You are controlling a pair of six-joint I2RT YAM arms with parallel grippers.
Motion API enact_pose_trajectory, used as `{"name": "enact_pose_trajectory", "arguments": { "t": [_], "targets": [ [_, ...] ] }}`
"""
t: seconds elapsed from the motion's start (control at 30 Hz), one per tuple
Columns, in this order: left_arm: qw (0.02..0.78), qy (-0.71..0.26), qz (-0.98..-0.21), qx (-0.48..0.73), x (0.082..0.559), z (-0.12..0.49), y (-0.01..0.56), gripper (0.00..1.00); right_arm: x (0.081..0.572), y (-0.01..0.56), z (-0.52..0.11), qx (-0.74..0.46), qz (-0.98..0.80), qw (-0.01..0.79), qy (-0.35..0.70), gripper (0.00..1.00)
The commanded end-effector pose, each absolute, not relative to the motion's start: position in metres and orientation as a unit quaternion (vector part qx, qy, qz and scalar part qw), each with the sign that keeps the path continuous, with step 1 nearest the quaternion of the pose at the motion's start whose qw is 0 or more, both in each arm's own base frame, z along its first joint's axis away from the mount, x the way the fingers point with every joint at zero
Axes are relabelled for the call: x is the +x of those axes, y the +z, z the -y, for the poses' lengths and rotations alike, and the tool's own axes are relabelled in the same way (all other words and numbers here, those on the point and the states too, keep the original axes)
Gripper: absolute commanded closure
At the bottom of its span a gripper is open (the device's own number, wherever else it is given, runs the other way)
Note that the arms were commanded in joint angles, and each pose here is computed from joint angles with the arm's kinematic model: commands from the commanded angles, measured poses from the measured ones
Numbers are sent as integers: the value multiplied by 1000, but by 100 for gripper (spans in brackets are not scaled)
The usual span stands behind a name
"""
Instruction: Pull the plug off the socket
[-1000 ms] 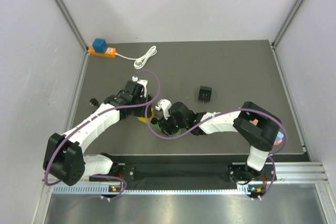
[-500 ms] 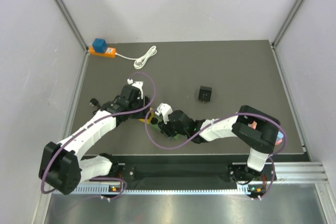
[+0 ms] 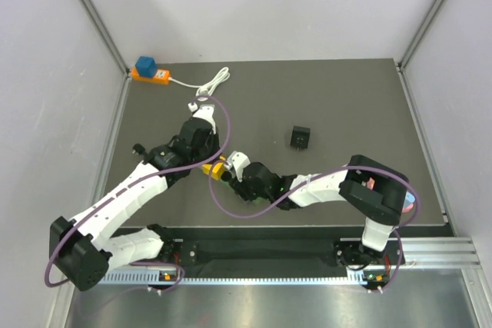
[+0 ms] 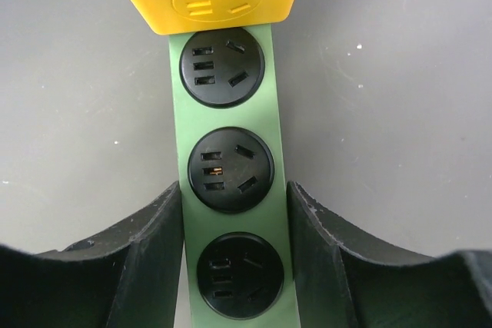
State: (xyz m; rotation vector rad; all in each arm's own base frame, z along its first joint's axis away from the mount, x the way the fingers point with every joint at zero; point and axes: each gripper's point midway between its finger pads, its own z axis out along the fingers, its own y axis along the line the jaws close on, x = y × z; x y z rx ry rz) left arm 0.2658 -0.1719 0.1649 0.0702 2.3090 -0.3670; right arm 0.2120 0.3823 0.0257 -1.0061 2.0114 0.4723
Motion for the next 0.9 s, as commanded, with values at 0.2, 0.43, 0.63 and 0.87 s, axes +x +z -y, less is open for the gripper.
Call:
{"name": "enact_pose_trajectory", "arguments": {
  "t": [0.2,0.43,0.63,0.87],
  "targets": [
    [415,-99,-904,-17,264,141,182,100,201,-2,-356,-396,-828,360,164,100],
    [389,-162,-905,-61,267,136,178,97,180,6,-321,-405,-832,342,167,100],
    [348,-272,-889,-117,276,141,153,87,173,28,-300,-391,-829,360,176,84],
    [316,-303,-886,-153,285,147,118,87,188,84,-337,-396,-810,382,202,12]
  ]
}}
